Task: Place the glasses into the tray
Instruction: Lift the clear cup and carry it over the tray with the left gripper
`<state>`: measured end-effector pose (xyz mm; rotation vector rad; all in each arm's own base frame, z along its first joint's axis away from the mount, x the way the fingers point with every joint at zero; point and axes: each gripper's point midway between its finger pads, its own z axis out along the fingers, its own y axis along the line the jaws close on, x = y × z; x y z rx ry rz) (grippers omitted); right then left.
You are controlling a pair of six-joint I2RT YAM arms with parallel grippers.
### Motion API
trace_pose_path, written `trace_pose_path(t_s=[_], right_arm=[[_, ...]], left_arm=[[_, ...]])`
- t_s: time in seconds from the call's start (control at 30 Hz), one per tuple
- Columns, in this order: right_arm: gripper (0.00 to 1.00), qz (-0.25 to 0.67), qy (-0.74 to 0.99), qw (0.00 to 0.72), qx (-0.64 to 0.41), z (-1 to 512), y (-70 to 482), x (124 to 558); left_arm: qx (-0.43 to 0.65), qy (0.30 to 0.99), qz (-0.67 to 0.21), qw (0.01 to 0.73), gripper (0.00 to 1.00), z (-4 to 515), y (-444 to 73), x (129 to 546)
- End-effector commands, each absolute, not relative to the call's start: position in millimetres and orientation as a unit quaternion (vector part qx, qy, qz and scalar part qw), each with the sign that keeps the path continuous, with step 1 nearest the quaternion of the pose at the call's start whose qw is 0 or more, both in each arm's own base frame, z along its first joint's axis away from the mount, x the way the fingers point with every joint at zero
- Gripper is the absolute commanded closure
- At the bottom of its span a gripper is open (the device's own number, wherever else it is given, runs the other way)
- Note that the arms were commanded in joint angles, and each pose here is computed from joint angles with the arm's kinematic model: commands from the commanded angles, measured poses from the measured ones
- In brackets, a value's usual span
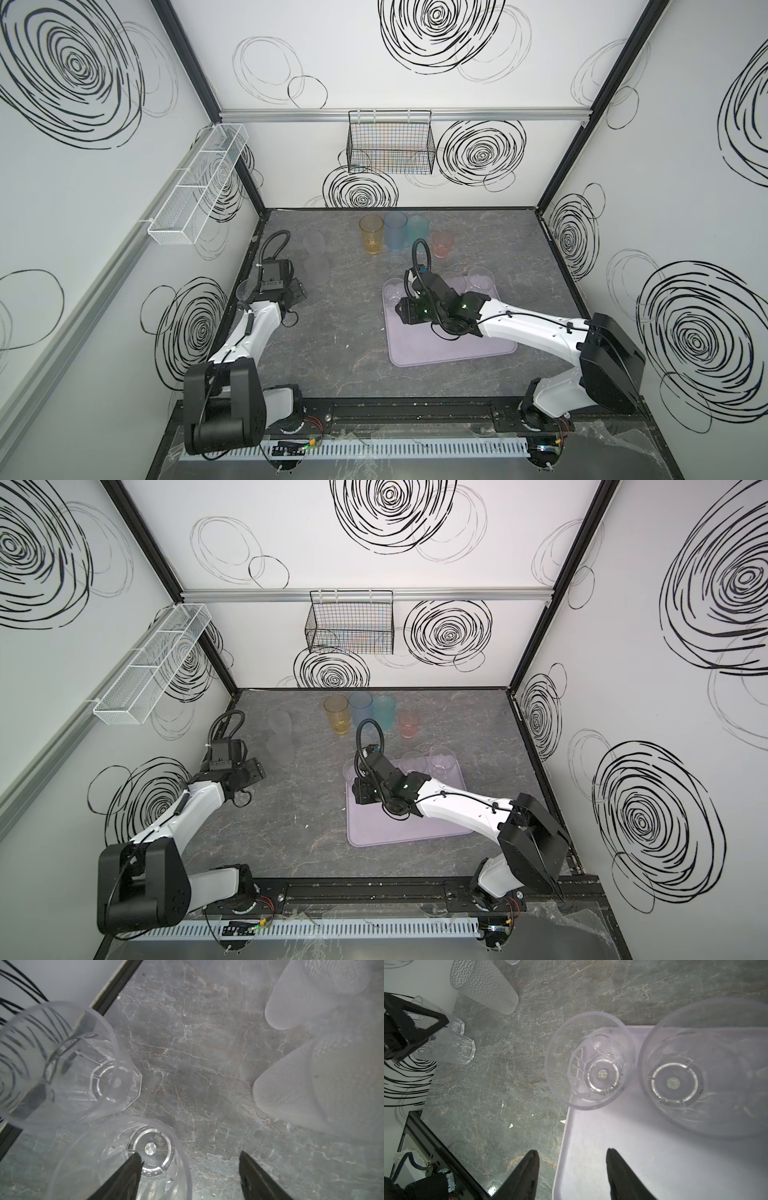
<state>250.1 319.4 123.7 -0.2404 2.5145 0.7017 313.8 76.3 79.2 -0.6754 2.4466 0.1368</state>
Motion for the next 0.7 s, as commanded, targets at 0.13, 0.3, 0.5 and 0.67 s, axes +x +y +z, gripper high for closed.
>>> trace_pose_path(t_s=[0.13, 0.3, 0.5, 0.67], right_arm=[[0.44, 0.275, 0.923, 0.251, -0.096, 117.0, 329.0, 242.7], [0.44, 0.273, 0.924, 0.247, -0.104, 113.8, 331.8, 237.4], [0.44, 0.249, 0.931, 0.245, -0.103, 109.0, 327.6, 240.4], [0.44, 0.234, 0.933, 0.26, -0.079, 115.0, 312.4, 243.8]], left_arm=[[-0.233, 0.926, 0.062, 0.29, 0.49, 73.9, 78.7, 320.7], [-0.217, 0.934, 0.041, 0.279, 0.8, 69.3, 67.6, 318.0], [-0.189, 0.938, 0.009, 0.289, 0.94, 84.8, 41.2, 311.8], [-0.159, 0.936, -0.02, 0.312, 1.0, 114.7, 9.9, 304.7]])
